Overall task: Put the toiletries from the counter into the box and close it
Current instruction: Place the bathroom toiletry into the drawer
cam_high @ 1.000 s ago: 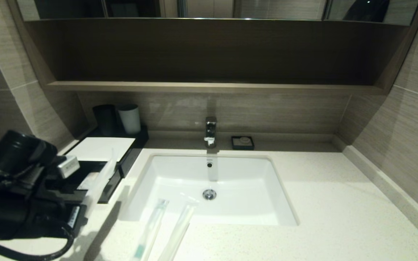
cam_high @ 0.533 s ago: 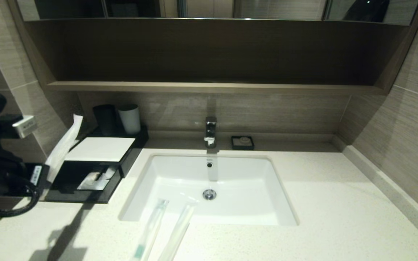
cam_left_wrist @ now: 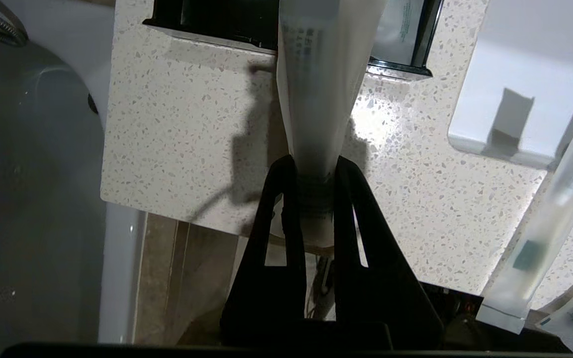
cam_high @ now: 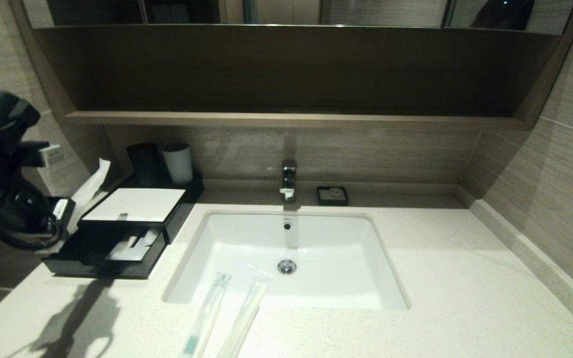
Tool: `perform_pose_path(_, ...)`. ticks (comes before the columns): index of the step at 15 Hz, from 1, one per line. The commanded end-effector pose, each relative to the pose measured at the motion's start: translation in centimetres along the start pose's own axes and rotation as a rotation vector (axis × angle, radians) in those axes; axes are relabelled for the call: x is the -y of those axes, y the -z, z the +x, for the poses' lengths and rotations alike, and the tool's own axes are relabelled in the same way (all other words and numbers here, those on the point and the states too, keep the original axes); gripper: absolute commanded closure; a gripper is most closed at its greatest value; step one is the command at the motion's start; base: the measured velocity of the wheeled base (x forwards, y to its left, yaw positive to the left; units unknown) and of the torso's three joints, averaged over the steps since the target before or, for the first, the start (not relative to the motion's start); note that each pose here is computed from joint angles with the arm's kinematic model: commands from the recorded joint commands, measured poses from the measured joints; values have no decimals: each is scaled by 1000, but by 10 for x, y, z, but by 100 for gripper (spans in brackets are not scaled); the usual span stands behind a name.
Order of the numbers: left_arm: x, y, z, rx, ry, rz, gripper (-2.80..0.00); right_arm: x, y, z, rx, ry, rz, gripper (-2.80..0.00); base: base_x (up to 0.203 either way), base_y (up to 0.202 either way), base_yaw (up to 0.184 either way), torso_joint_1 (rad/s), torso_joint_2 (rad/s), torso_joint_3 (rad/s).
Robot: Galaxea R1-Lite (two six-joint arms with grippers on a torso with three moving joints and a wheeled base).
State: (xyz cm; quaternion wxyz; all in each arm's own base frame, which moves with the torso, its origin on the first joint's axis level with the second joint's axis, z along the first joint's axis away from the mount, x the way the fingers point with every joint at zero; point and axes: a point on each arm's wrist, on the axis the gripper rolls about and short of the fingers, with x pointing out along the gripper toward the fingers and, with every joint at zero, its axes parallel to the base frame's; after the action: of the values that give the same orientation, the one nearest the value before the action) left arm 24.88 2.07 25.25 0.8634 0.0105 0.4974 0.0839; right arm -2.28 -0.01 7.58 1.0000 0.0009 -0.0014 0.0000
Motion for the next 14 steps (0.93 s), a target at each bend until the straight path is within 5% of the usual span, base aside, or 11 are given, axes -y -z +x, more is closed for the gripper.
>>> perform_pose_path(1, 1, -21, 19, -81, -5, 16, 0, 0, 0, 0, -1, 0, 0, 0, 0, 0, 0, 0, 0, 0)
perform_pose_path(6, -22, -40, 30, -248, -30, 16, 0, 0, 0, 0, -1, 0, 0, 0, 0, 0, 0, 0, 0, 0)
perform_pose_path(11, -30, -30, 26, -426, -41, 99, 0, 0, 0, 0, -1, 0, 0, 0, 0, 0, 0, 0, 0, 0)
perform_pose_path(14, -33, -27, 27, -462, -43, 101, 0, 0, 0, 0, -1, 0, 0, 0, 0, 0, 0, 0, 0, 0)
